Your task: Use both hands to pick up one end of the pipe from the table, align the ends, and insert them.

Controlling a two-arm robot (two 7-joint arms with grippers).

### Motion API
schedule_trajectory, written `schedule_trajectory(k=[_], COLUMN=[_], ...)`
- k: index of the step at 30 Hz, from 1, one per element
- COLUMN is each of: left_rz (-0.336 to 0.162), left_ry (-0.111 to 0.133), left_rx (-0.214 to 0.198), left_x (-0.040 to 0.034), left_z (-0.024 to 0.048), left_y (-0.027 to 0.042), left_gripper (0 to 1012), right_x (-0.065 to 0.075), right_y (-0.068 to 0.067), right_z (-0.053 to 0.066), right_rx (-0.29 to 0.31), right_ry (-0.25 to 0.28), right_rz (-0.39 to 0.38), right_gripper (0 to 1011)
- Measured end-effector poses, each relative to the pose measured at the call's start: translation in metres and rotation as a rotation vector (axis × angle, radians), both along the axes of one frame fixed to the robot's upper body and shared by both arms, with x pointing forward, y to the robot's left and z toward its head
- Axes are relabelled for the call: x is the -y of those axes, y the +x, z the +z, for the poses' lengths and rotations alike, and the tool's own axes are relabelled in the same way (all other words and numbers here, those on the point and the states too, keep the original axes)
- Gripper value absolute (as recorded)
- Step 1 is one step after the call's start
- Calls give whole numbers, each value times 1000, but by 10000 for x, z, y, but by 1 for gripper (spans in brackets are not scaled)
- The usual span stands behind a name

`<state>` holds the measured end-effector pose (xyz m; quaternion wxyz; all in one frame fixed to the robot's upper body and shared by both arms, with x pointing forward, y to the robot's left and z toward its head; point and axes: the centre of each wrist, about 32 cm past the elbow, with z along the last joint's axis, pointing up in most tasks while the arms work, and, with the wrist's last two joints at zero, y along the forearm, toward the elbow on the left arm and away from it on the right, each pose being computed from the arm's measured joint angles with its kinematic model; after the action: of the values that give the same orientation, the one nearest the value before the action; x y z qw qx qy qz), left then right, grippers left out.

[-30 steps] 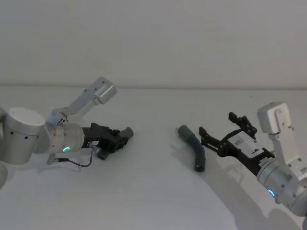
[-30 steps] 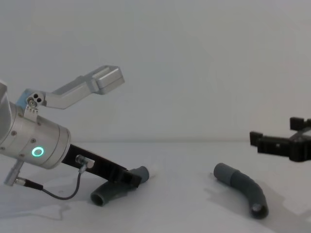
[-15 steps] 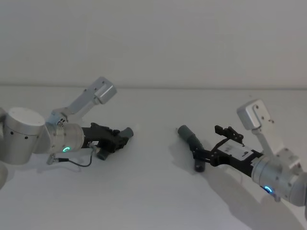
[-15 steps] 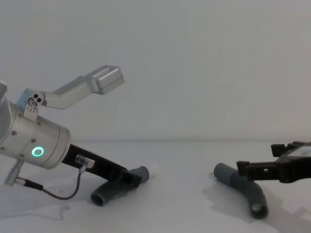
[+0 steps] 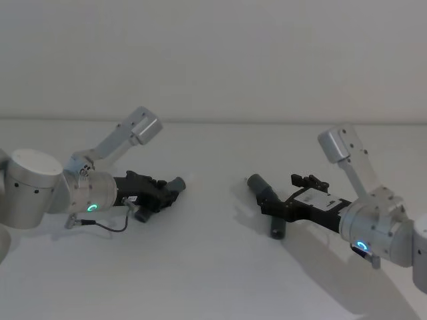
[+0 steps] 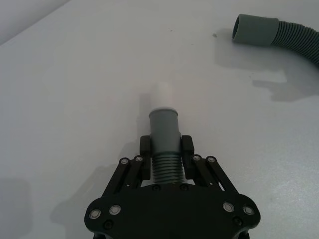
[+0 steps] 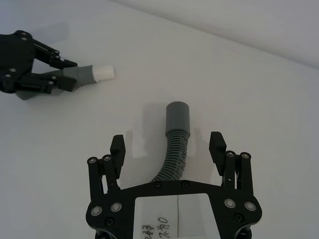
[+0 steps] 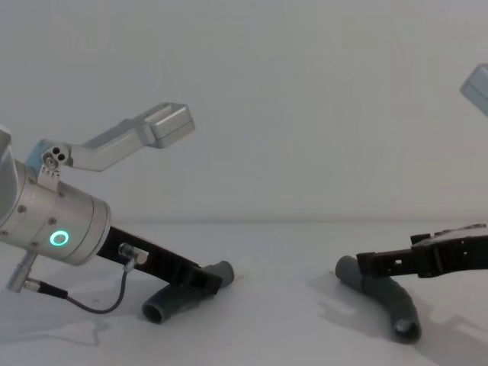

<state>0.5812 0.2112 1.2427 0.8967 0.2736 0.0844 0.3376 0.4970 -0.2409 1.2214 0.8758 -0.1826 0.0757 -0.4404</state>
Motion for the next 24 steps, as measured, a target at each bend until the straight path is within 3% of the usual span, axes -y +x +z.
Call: schedule_trajectory(k=[9,24], left_rz=[0,0], left_ry=[0,0], left_rx=[0,0], left_x=[0,0], left_z=[0,0], left_y=[0,0], left_gripper=[351,351], right_x=[-85,-157], right_y=[103,159], right_z=[-13,-72], right_rx=[-51,-92], right_ry=[1,-18], right_rz=[-31,-55], right_gripper=[1001,1001])
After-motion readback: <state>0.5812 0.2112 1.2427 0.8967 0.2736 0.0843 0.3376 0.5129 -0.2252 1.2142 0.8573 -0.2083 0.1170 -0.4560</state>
